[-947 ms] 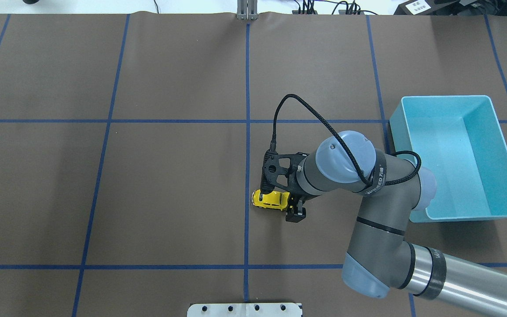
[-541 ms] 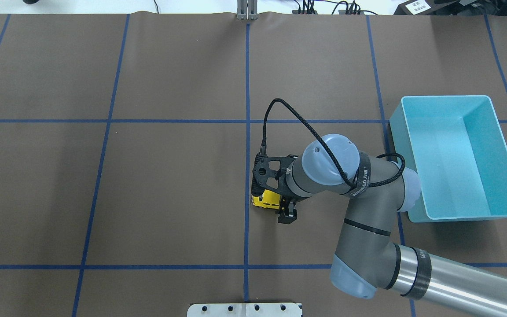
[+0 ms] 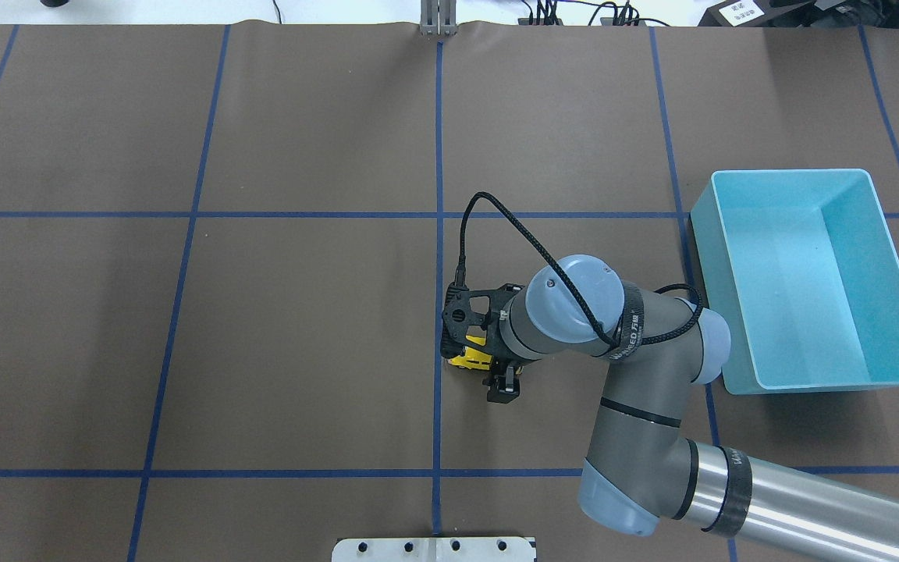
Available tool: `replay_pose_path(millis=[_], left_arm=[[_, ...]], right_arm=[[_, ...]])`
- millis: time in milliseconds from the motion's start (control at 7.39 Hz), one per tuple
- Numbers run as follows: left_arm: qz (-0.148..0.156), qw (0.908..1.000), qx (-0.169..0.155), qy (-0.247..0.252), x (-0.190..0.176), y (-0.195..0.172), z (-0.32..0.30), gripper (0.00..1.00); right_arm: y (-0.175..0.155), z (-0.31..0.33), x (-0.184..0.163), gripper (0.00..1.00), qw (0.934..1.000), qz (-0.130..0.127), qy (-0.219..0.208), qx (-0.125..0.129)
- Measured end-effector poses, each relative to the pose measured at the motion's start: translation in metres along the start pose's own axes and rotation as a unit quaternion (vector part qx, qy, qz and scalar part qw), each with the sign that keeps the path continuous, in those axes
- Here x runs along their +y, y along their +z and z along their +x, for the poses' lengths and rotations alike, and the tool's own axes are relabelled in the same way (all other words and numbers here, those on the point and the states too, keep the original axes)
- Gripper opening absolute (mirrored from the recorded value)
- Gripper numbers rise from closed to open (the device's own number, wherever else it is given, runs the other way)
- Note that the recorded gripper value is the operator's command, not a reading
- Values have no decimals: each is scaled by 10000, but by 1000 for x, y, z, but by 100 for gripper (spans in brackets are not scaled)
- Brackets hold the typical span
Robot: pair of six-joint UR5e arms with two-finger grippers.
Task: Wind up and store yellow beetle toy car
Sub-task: 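Lower the right gripper and close it around the car, then lift the car with the right gripper and carry it over the bin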
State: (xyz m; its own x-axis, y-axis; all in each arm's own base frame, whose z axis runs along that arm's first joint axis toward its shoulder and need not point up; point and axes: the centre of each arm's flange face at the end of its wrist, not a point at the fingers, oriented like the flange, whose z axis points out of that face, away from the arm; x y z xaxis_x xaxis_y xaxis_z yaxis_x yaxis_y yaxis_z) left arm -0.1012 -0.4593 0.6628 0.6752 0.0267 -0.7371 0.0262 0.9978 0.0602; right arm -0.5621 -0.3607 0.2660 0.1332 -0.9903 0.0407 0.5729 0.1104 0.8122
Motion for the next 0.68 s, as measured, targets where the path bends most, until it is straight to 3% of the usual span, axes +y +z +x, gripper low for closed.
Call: replay_pose_path(millis=[676], left_arm=[[1, 10000, 1, -10, 1, 0, -1, 100]], right_arm=[[8, 1, -4, 99, 9999, -36, 154, 8]])
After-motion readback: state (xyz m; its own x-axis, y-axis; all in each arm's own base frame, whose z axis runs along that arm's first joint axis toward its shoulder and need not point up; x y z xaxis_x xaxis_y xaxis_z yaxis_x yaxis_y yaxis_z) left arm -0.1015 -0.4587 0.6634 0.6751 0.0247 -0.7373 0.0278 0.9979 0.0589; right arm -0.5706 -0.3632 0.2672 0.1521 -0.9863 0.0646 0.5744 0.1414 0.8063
